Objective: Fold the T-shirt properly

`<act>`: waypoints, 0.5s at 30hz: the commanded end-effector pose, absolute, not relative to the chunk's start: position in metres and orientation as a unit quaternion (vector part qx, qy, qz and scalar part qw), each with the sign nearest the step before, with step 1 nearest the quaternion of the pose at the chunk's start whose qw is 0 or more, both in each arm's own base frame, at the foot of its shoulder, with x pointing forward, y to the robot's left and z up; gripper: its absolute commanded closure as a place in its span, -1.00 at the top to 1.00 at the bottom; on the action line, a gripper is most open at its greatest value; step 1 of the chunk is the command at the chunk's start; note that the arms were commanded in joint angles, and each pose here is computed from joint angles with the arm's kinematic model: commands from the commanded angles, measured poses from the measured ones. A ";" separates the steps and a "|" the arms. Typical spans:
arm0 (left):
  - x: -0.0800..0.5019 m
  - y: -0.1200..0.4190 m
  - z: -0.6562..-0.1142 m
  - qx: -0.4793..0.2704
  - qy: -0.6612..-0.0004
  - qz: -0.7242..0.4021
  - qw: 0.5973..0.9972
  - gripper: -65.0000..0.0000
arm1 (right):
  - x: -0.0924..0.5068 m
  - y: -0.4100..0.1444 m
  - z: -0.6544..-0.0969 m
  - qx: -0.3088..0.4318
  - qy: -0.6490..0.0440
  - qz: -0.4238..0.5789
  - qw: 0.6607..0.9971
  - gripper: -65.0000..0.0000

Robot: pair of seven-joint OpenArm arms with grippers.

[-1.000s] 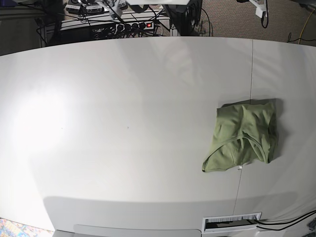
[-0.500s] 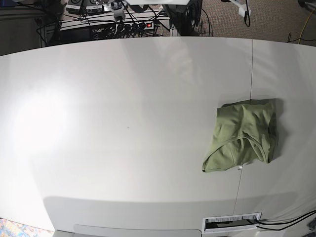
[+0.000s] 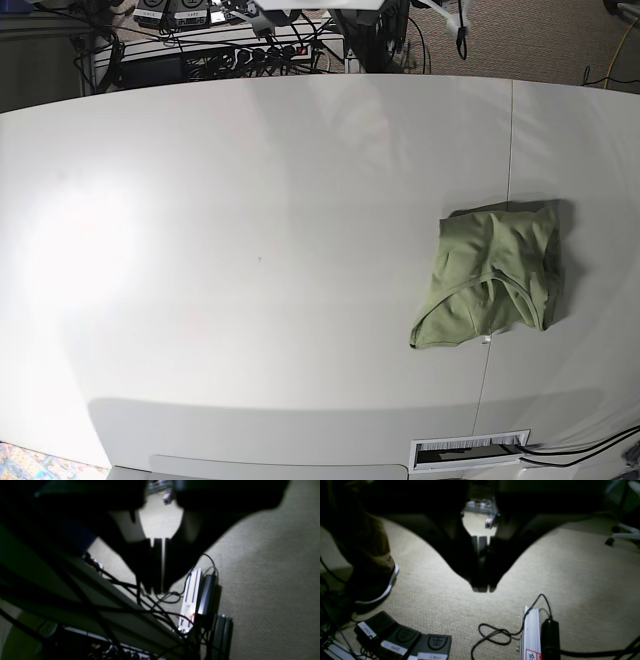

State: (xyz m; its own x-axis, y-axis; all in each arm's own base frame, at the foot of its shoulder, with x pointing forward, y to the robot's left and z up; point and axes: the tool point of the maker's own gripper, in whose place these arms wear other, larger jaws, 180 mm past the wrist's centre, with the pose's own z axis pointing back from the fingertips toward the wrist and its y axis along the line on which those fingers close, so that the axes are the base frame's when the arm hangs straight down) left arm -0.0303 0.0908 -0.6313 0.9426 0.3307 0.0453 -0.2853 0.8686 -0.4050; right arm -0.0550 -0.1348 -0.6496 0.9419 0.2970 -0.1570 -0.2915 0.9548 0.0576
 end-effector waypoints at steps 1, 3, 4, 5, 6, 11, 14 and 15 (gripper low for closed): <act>-0.036 0.088 -0.631 -0.203 -0.052 0.144 0.967 -1.00 | -0.061 -0.128 -0.649 0.025 0.091 0.146 0.985 -1.00; -0.039 0.080 -0.631 -0.203 -0.046 0.101 0.973 -1.00 | -0.060 -0.121 -0.649 0.031 0.090 0.145 0.985 -1.00; -0.040 0.077 -0.632 -0.200 -0.048 0.075 0.976 -1.00 | -0.058 -0.119 -0.649 0.032 0.088 0.145 0.985 -1.00; -0.040 0.072 -0.632 -0.199 -0.052 0.049 0.977 -1.00 | -0.056 -0.118 -0.649 0.032 0.089 0.146 0.985 -1.00; -0.040 0.068 -0.633 -0.197 -0.054 0.027 0.978 -1.00 | -0.055 -0.118 -0.649 0.031 0.090 0.147 0.984 -1.00; -0.046 0.050 -0.633 -0.194 -0.050 -0.053 0.978 -1.00 | -0.055 -0.119 -0.649 0.030 0.089 0.146 0.985 -1.00; -0.050 0.042 -0.633 -0.196 -0.046 -0.083 0.976 -1.00 | -0.055 -0.119 -0.649 0.029 0.088 0.146 0.985 -1.00; -0.051 0.039 -0.632 -0.199 -0.045 -0.089 0.975 -1.00 | -0.054 -0.119 -0.649 0.030 0.087 0.146 0.985 -1.00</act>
